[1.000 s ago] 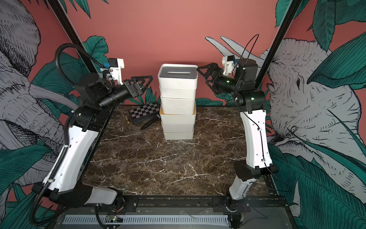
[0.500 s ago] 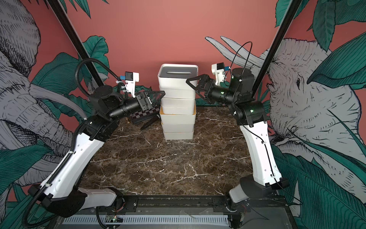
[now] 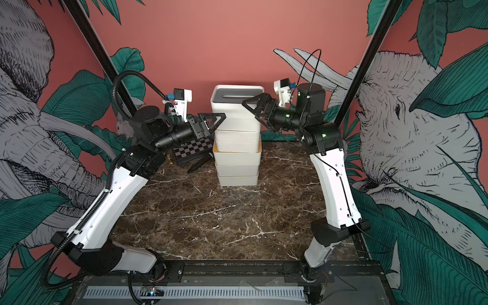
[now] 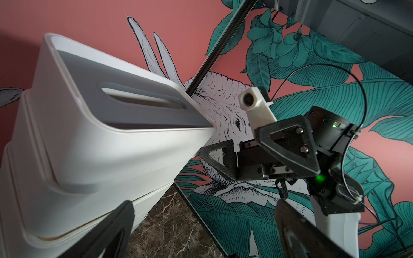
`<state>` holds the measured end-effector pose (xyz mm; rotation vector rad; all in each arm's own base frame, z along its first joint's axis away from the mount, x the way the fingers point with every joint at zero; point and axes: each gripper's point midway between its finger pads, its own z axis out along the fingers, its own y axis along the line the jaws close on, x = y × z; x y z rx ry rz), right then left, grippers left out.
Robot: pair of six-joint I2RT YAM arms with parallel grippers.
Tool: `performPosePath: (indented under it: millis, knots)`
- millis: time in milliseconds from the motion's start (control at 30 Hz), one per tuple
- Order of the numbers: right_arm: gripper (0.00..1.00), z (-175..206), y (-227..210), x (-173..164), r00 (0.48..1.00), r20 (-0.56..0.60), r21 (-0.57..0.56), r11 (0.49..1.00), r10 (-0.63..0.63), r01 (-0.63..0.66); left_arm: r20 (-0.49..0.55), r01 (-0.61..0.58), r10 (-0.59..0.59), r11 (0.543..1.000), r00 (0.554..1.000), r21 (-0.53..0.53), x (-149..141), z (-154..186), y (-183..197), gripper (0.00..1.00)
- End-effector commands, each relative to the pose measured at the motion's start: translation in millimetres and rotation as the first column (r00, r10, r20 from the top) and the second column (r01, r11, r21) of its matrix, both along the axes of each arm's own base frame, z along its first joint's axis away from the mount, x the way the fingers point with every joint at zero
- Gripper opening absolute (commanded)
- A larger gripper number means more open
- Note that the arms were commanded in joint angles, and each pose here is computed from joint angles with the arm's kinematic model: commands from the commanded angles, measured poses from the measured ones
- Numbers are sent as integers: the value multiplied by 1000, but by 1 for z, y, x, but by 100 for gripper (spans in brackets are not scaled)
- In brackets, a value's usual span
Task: Stack the tissue boxes
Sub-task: Adjust the tissue box on the tissue box.
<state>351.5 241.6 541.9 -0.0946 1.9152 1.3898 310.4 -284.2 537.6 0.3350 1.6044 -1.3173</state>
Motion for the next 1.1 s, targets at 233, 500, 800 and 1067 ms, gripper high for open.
performPosePath:
  millis: [233, 500, 800, 1067]
  knots:
    - [99, 15, 0, -8, 998, 60, 12, 1000, 12, -13, 68, 0, 3, 999, 998, -41, -11, 26, 5, 100]
    - [99, 18, -8, -22, 997, 82, -6, 1000, -2, 2, 105, -55, 55, 998, 993, -3, -23, 31, 22, 100]
    - [99, 18, -29, -37, 993, 109, -53, 997, -45, 51, 131, -118, 107, 990, 986, 74, -41, 25, 46, 100]
    - [99, 9, -50, -46, 987, 129, -96, 990, -91, 104, 139, -145, 126, 980, 982, 135, -56, 14, 69, 100]
